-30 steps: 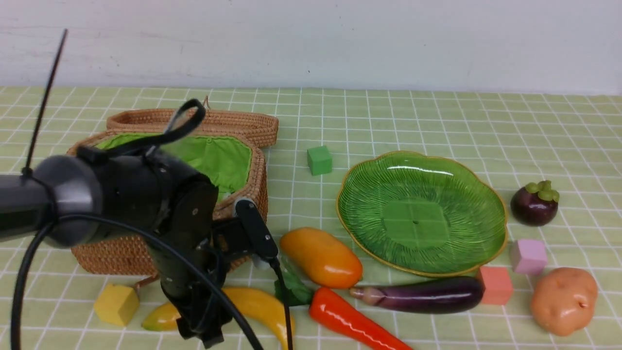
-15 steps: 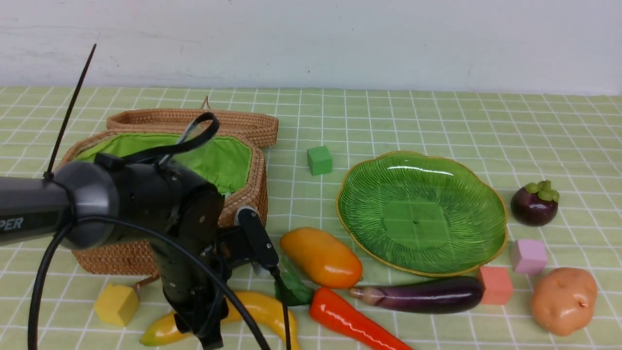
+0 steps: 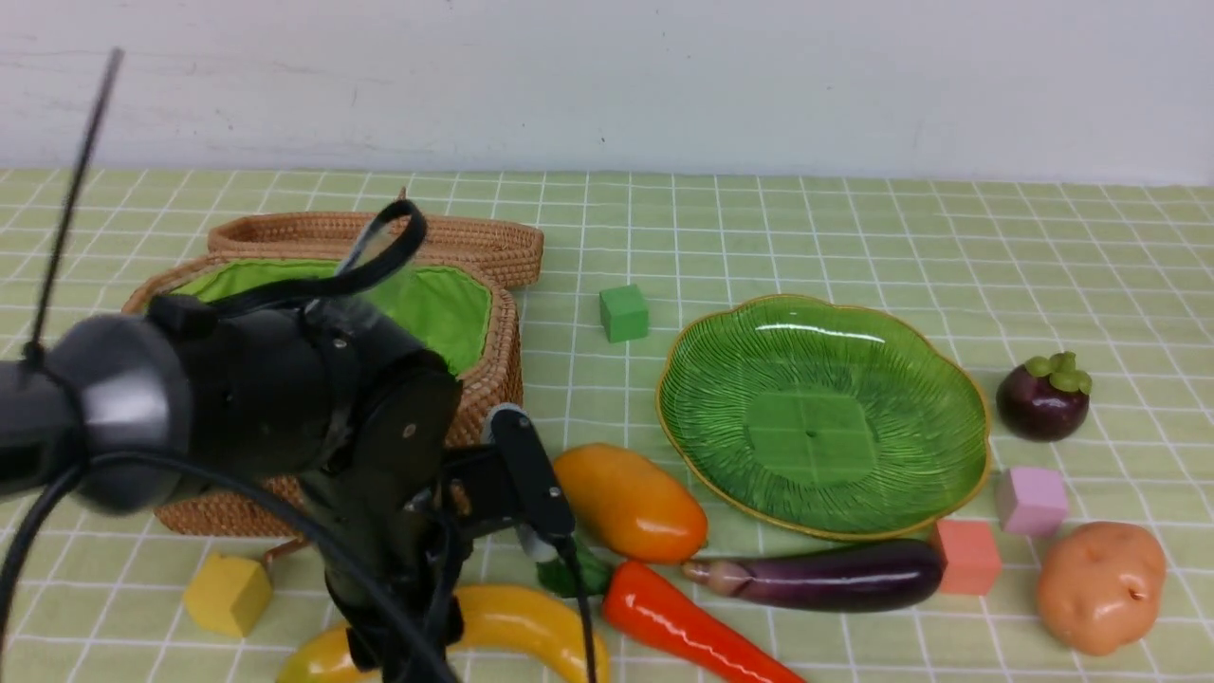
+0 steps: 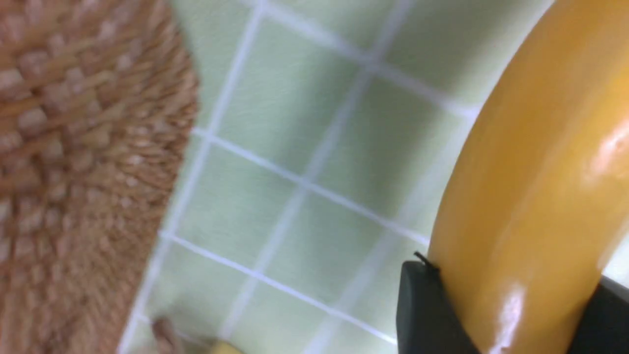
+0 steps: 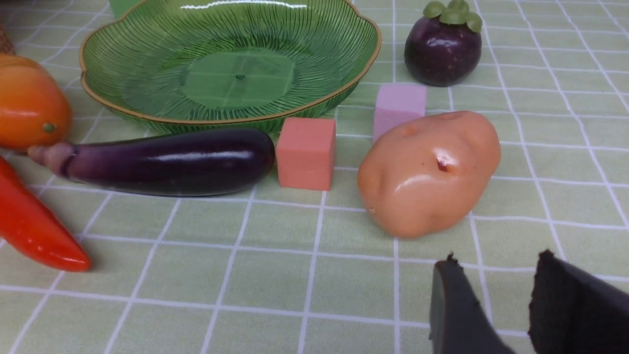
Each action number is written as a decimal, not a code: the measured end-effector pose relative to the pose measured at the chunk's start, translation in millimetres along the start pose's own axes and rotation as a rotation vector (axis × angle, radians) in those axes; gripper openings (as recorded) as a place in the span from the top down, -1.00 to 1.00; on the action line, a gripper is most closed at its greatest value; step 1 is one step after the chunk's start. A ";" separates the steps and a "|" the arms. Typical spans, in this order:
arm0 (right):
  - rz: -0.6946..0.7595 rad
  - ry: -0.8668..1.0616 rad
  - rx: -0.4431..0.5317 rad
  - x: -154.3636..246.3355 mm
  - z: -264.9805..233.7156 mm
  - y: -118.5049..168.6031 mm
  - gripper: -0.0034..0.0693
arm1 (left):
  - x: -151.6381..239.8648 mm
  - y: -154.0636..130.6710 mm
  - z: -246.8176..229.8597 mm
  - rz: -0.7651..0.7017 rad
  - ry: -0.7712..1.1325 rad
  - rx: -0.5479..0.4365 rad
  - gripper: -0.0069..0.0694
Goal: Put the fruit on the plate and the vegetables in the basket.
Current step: Use the left arm to grab a banana and put it into the right plate, then use the left arm to grab a carrot and put it into the left basket
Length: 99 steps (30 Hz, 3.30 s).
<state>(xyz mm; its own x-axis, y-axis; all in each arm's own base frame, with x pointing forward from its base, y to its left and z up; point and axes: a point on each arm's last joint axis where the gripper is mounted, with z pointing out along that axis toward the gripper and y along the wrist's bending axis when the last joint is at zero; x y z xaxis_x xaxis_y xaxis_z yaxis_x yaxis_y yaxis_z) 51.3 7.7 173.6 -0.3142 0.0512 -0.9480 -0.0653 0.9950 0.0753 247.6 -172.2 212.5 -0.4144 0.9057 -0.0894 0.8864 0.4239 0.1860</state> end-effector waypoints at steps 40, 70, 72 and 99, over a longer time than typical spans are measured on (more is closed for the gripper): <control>0.000 0.000 0.000 0.0 0.0 0.0 0.25 | -251.5 57.1 26.2 -0.311 -0.514 -0.102 -0.68; 0.000 0.000 0.000 0.0 0.0 0.0 0.25 | -73.4 -26.2 -73.1 0.385 -0.219 0.099 0.07; 0.000 0.000 0.000 0.0 0.0 0.0 0.25 | -84.2 -26.8 -59.8 0.435 -0.265 0.096 -0.30; 0.000 0.000 0.000 0.0 0.0 0.0 0.25 | -119.4 -45.5 3.0 0.655 -0.316 0.108 -0.27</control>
<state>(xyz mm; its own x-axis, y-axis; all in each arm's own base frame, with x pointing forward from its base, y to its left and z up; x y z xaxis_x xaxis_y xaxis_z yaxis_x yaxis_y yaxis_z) 51.3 7.7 173.6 -0.3142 0.0512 -0.9480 -0.0653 0.9950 0.0753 257.4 -299.7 211.7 0.2721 0.9226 -0.2734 0.9540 -0.2215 0.2020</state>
